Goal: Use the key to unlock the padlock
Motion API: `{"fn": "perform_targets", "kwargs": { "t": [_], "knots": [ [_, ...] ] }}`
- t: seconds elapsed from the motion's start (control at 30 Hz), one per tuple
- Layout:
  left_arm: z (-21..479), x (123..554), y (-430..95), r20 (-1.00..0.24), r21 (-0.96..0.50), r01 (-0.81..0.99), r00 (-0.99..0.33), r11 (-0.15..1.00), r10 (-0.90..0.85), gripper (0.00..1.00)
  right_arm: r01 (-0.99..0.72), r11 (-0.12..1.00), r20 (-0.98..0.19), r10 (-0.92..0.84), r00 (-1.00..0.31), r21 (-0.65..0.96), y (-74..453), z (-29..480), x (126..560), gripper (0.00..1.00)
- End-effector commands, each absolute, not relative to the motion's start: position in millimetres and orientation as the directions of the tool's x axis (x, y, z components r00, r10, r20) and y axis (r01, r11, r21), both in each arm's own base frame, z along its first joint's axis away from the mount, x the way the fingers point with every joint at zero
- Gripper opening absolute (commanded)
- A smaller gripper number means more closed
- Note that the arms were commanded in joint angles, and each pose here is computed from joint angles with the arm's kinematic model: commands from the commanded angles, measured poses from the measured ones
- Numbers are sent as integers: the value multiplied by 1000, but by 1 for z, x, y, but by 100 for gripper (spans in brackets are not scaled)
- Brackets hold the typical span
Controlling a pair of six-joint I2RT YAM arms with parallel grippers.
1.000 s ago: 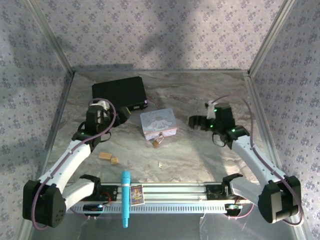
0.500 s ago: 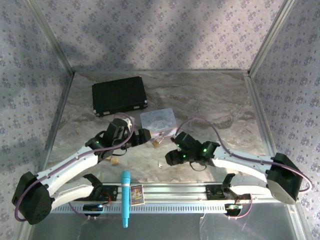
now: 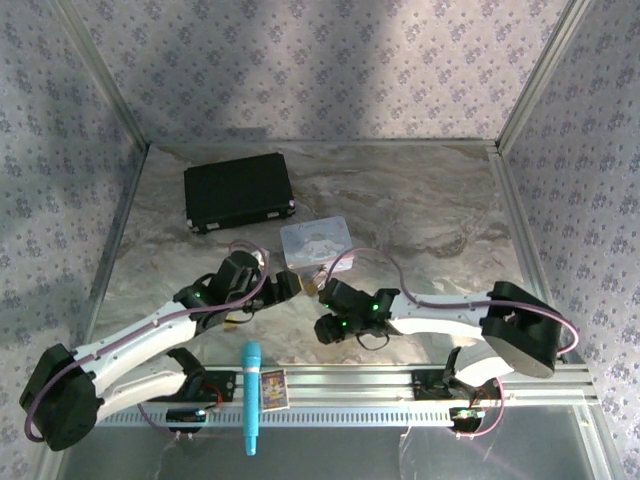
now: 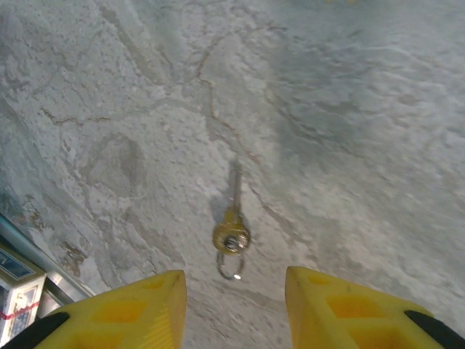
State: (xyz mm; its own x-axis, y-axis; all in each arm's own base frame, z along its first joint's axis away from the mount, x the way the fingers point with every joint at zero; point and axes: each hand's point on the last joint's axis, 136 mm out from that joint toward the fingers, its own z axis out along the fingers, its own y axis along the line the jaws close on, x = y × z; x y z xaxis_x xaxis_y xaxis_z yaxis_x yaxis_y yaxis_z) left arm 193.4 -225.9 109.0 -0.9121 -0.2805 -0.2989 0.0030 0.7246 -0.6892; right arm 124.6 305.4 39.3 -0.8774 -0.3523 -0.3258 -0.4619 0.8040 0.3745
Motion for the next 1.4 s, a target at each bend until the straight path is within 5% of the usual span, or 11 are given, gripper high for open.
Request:
{"fn": "perform_targets", "kwargs": {
  "t": [0.0, 0.57, 0.9, 1.2, 1.37],
  "knots": [
    [107, 191, -223, -300, -684, -11, -907, 729, -295, 85, -444, 815, -330, -331, -884, 373, 315, 39, 127, 38],
    [97, 188, -218, -304, -664, -27, -903, 748, -302, 85, -417, 858, -274, -341, -899, 300, 312, 13, 126, 27],
    [92, 189, -219, -301, -671, -36, -900, 740, -316, 79, -395, 834, -269, -307, -913, 385, 313, 14, 129, 4],
    [94, 189, -253, -231, -801, -88, -867, 592, -442, 65, -392, 775, -333, -248, -910, 495, 306, 49, 146, 1],
    [80, 187, -248, 18, -865, -344, -751, 366, -661, 70, -347, 730, -340, -166, -926, 589, 306, 70, 156, 0]
  ]
}}
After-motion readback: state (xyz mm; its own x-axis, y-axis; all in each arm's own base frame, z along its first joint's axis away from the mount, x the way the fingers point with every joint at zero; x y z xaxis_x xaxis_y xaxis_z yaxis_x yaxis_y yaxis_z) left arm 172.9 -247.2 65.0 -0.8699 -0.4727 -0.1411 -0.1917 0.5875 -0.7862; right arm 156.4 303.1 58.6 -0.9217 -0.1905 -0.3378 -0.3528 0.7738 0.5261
